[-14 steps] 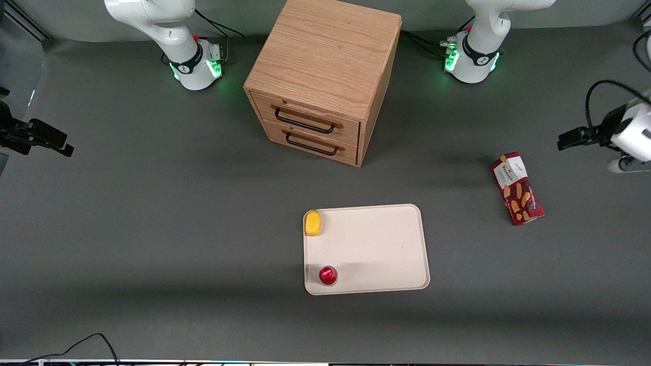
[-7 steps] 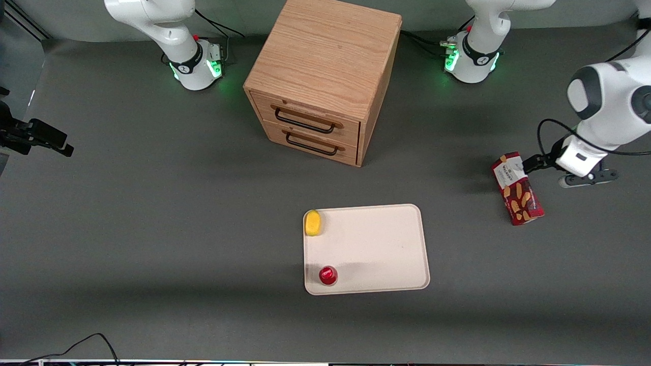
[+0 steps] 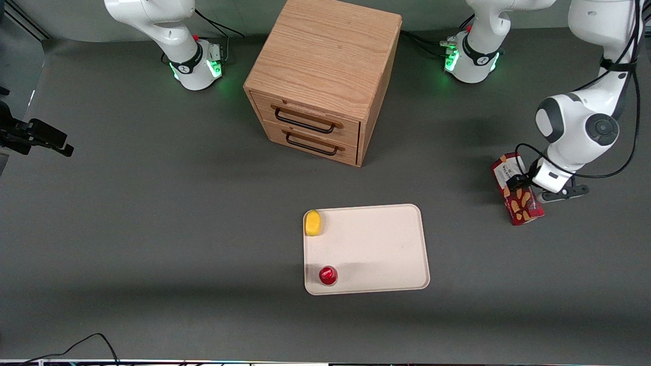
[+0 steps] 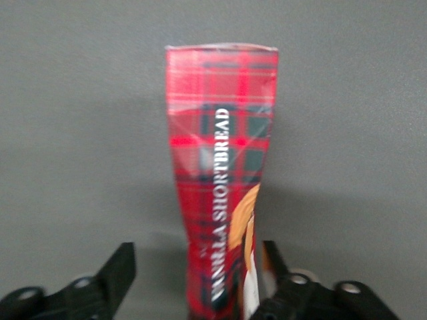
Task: Place red cookie box on tray
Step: 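Lower the left gripper over the cookie box and close on it, then lift the cookie box and carry it over the white tray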
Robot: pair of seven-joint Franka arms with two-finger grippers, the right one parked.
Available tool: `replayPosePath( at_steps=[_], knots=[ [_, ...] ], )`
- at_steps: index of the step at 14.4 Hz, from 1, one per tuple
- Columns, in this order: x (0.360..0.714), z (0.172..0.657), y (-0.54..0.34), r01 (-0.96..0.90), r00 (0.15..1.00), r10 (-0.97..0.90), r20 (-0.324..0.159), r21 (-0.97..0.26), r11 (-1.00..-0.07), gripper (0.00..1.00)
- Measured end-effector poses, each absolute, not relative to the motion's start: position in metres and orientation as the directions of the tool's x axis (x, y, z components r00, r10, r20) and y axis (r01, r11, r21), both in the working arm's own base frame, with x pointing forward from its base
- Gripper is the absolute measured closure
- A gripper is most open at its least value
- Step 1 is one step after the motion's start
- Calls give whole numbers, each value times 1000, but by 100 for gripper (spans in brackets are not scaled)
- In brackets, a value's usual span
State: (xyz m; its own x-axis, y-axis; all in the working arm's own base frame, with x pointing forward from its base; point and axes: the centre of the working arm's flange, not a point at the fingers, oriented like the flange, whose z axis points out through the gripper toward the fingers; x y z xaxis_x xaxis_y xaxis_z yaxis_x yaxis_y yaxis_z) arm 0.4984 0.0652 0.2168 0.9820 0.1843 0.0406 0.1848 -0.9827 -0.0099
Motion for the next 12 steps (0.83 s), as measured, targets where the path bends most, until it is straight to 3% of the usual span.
replayPosePath(
  at_steps=[1, 5, 8, 12],
  knots=[
    [500, 217, 61, 181, 983, 181, 42, -6, -983, 44],
    [505, 228, 53, 172, 984, 172, 46, 6, -985, 85],
    [518, 269, 43, 158, 987, 157, -21, 35, -987, 86],
    [554, 407, 14, 131, 986, 121, -117, 79, -988, 88]
  ],
)
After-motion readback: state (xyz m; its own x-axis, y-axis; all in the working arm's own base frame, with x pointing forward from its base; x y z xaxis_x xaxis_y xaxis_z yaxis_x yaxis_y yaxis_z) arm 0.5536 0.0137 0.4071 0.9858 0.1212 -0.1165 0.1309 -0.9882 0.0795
